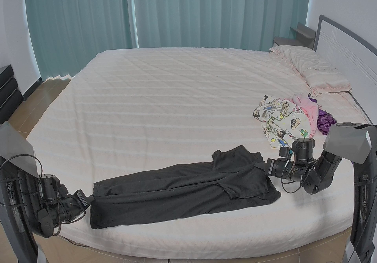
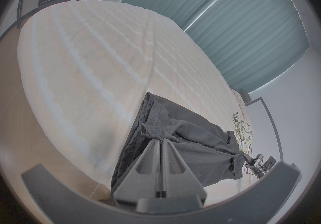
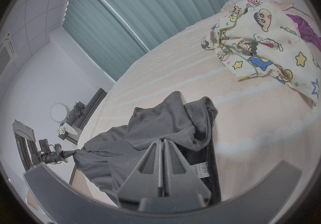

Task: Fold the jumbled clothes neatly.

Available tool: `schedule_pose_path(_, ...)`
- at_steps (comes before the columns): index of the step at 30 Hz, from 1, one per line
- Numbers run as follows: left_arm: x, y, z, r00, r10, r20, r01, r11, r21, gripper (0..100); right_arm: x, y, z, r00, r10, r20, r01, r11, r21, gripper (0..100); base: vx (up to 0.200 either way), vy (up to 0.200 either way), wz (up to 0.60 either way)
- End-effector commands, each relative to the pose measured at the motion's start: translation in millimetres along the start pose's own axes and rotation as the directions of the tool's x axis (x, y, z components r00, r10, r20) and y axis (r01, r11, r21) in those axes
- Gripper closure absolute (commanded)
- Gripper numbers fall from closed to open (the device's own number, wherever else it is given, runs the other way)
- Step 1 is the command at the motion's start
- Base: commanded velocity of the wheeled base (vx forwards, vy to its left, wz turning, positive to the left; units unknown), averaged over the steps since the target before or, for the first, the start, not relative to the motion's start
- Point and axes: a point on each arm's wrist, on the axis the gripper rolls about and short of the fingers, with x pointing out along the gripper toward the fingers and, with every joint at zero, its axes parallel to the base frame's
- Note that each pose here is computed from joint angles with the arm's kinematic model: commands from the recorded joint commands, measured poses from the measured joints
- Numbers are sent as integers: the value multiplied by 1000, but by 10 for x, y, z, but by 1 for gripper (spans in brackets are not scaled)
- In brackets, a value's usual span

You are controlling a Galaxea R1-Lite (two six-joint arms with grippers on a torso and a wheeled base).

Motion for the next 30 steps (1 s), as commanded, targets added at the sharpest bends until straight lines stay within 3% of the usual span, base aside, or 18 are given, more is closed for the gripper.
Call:
schedule_pose_path(1, 59, 27, 16, 1000, -1, 9, 1, 1000, -2, 100, 22, -26, -28, 1000, -6, -6, 6, 1000, 4, 100, 0, 0, 0)
schedule_pose_path(27, 211, 63, 27, 1000, 0, 9, 0, 999, -37, 100, 126, -83, -103, 999, -39, -8, 39, 999, 32, 100, 0, 0, 0)
schedule_pose_path(28, 211, 63, 27, 1000, 0, 9, 0, 999, -37, 100, 126, -83, -104, 999, -38, -9, 38, 999, 32, 0, 0, 0, 0)
schedule_pose_path(29, 216, 64, 27, 1000, 0, 9, 0, 999, -37, 100, 128, -86, -110, 999, -39, -11, 39, 999, 33, 0, 0, 0, 0)
schedule_pose_path(30, 219, 69, 23, 1000, 1, 6, 0, 999, -38, 0, 134, -83, -112, 999, -37, -11, 37, 999, 32, 0, 0, 0, 0)
